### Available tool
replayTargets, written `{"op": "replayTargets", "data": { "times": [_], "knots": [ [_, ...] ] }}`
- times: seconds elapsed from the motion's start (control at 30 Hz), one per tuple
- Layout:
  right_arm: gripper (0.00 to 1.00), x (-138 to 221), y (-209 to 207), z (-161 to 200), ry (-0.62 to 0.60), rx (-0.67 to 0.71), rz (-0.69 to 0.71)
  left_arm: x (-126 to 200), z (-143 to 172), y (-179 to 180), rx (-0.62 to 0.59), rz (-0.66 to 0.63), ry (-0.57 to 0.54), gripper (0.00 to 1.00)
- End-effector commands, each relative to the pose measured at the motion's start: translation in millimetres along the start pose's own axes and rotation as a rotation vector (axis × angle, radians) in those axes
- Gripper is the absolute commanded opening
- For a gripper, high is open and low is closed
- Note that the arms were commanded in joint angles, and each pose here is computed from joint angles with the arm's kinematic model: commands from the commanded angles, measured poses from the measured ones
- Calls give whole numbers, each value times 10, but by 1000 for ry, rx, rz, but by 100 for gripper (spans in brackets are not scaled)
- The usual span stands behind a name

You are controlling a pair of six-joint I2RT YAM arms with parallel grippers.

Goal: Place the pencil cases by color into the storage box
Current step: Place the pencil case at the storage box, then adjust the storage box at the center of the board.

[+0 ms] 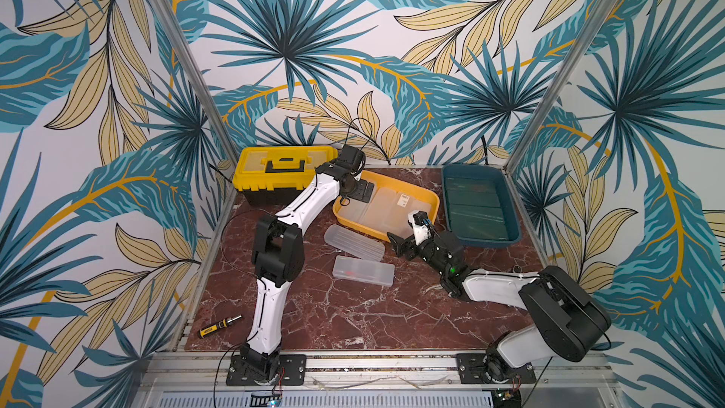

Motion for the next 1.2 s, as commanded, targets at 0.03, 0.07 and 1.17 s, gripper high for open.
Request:
{"op": "replayTargets", "data": {
  "times": [0.03,0.07,1.17],
  "knots": [
    [87,15,-5,-43,-21,-4,5,-18,155,-126,21,53,36,100],
    [87,16,-3,-47,-21,-6,4,-21,181,-143,23,55,42,100],
    [87,63,3,-57,-29,-10,0,10,995,-592,94,123,143,99]
  ]
}}
Point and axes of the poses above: each gripper's point midway between its finger pads, its own x axis back along the fingers, its own y axis along the line the jaws close on, z = x × y, the point moved 3 cm from there along x, back along the fingers, and after that the axes turned 13 degrees about -x, right-handed, at the moved point
